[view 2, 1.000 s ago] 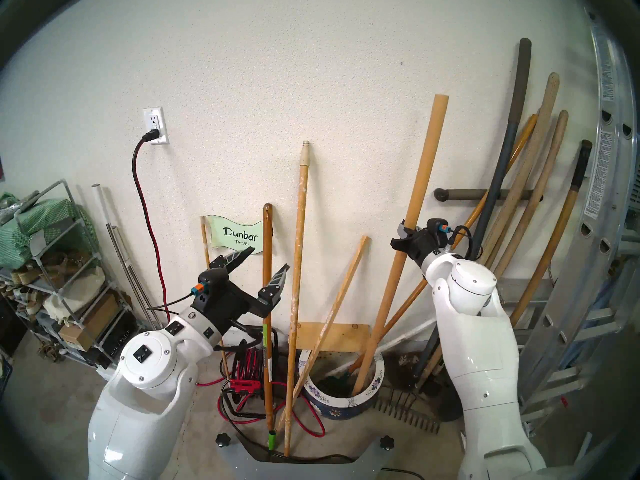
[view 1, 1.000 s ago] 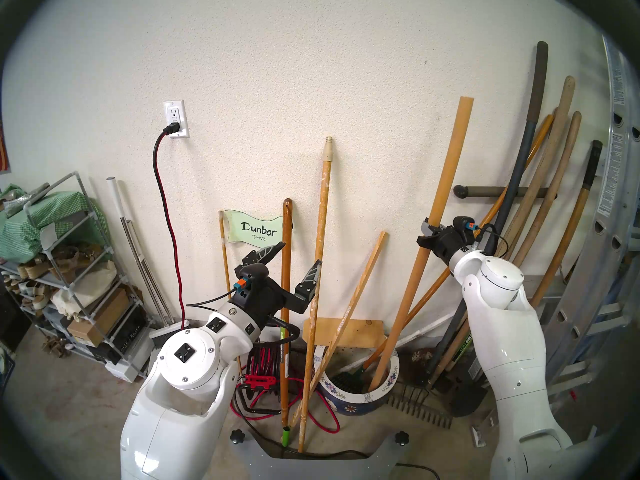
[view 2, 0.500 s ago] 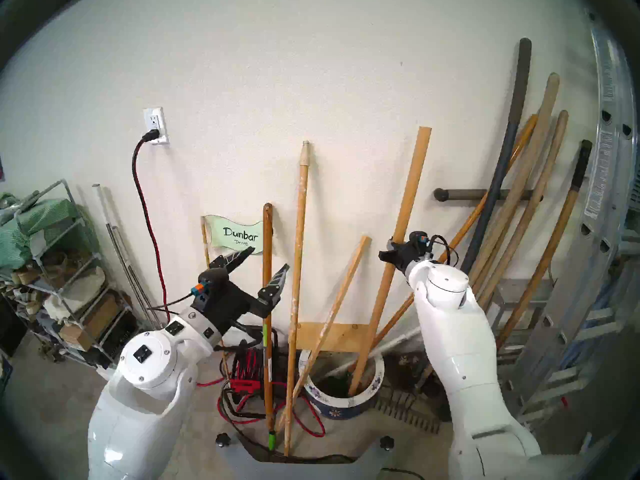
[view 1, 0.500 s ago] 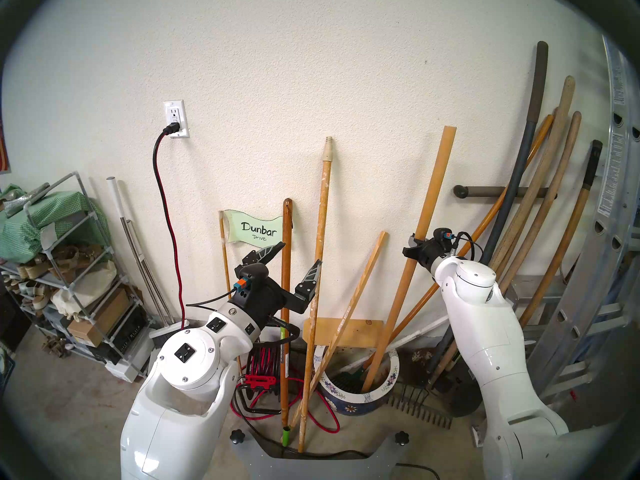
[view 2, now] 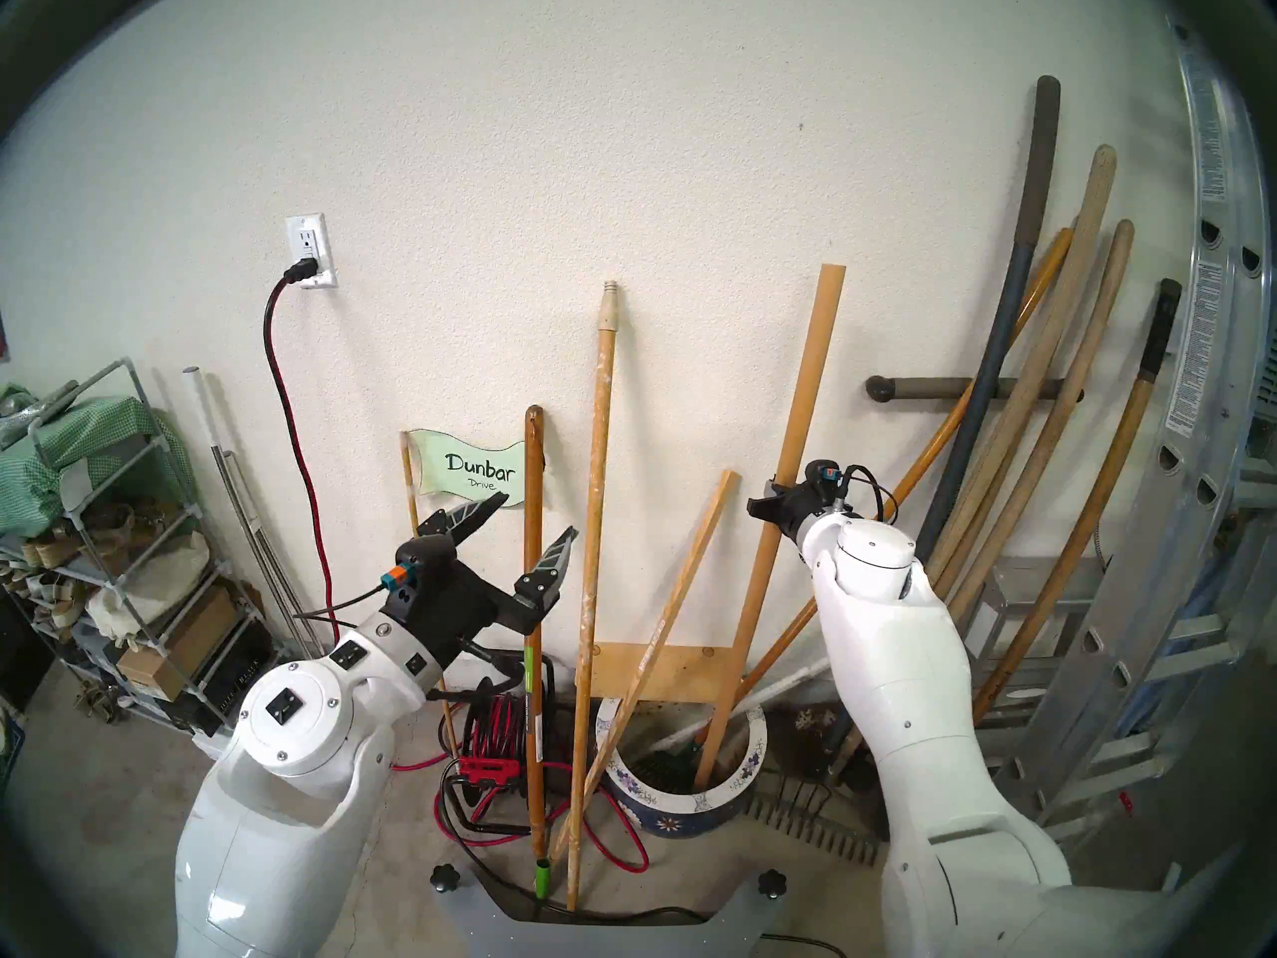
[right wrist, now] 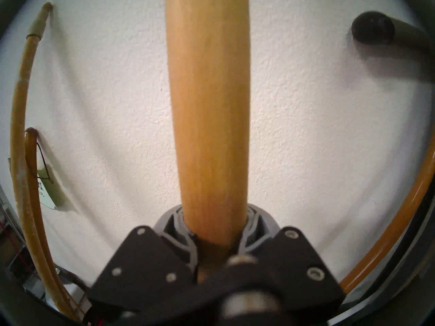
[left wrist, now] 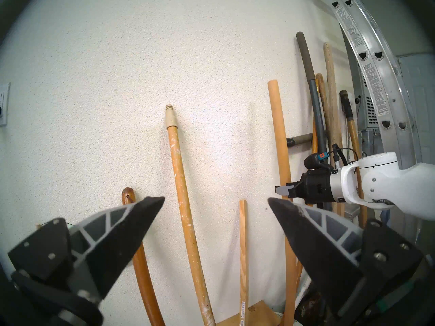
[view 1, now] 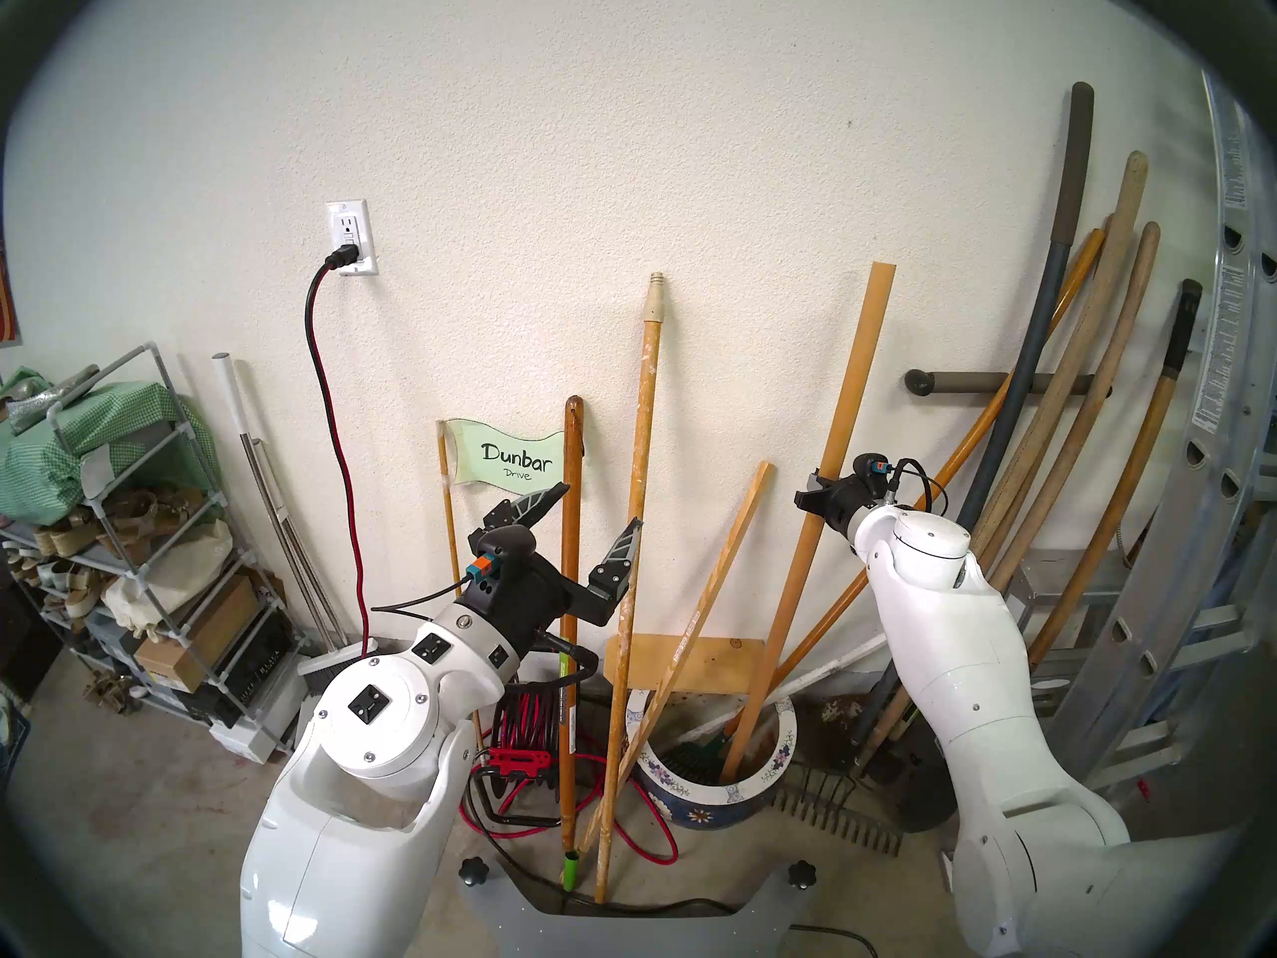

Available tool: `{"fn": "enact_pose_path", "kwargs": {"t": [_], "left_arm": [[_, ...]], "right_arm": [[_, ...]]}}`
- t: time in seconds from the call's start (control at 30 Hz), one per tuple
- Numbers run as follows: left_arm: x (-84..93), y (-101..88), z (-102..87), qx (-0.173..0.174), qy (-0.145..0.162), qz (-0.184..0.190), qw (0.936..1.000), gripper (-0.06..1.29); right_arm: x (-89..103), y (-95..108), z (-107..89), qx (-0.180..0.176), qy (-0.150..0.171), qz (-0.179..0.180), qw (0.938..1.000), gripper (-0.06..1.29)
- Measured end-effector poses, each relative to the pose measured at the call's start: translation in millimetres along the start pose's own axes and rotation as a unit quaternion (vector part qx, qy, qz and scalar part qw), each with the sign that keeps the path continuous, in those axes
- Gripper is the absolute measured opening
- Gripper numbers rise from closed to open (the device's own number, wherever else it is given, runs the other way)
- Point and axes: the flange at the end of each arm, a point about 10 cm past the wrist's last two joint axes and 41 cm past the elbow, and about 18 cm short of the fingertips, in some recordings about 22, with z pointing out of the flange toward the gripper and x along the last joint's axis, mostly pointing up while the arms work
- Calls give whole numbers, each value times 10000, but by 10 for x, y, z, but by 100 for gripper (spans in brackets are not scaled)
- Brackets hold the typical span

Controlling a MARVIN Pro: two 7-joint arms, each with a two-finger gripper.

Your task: Put wooden sticks into the pot

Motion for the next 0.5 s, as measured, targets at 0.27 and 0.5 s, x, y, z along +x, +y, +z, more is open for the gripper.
{"fn": "enact_pose_path", "kwargs": {"t": [0.27, 0.5], "left_arm": [[0, 0, 0, 0, 0, 0, 10000, 127], [0, 0, 0, 0, 0, 0, 10000, 127]], "right_arm": [[-152, 67, 179, -202, -316, 69, 9993, 20], [-117, 72, 358, -319, -413, -1, 9986, 20]]}}
